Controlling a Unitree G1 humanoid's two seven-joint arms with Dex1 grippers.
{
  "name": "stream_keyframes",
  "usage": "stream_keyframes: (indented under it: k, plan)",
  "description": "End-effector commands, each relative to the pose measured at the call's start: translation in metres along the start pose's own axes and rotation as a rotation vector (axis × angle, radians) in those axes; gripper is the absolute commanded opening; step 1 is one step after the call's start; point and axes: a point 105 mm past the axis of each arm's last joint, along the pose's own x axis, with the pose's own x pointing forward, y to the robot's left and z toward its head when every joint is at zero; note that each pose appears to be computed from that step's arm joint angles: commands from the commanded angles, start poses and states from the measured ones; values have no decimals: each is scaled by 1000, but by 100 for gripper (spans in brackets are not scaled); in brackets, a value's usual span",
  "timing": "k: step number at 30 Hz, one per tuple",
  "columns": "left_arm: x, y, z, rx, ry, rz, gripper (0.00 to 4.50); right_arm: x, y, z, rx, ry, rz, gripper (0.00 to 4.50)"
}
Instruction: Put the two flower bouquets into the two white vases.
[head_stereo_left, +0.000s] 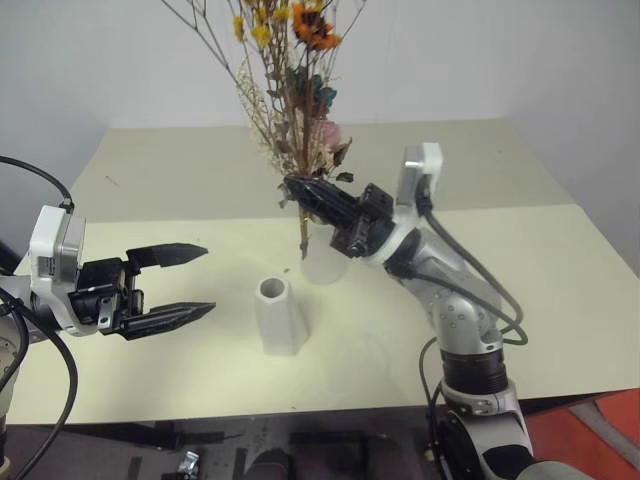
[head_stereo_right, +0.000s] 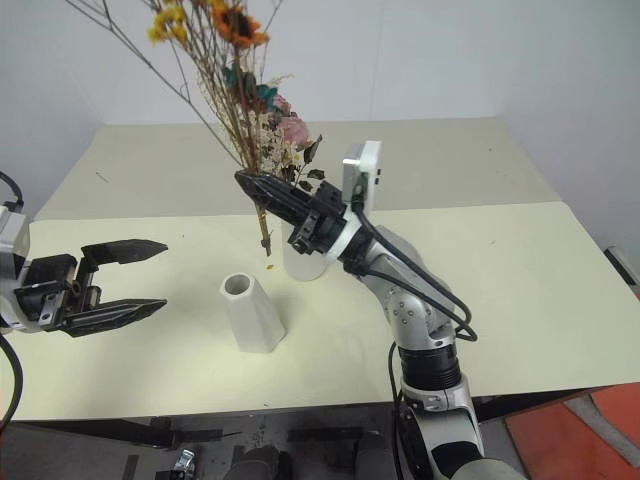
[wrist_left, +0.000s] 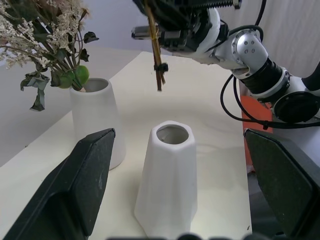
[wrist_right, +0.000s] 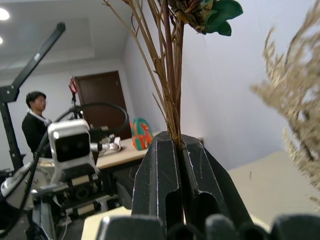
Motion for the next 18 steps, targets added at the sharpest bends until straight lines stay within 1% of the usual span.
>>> stream_keyframes:
  k: [1,10,18]
  plan:
    - [-2,-4,11,51,-2,0,450,5,7,5,-42,-25,40,2]
    - [-1,-3,12,52,-1,4,450,9,20,3,43,-50,124,2]
    - [0,-5,13,47,4,0,450,9,21,-12,73,-11,143,2]
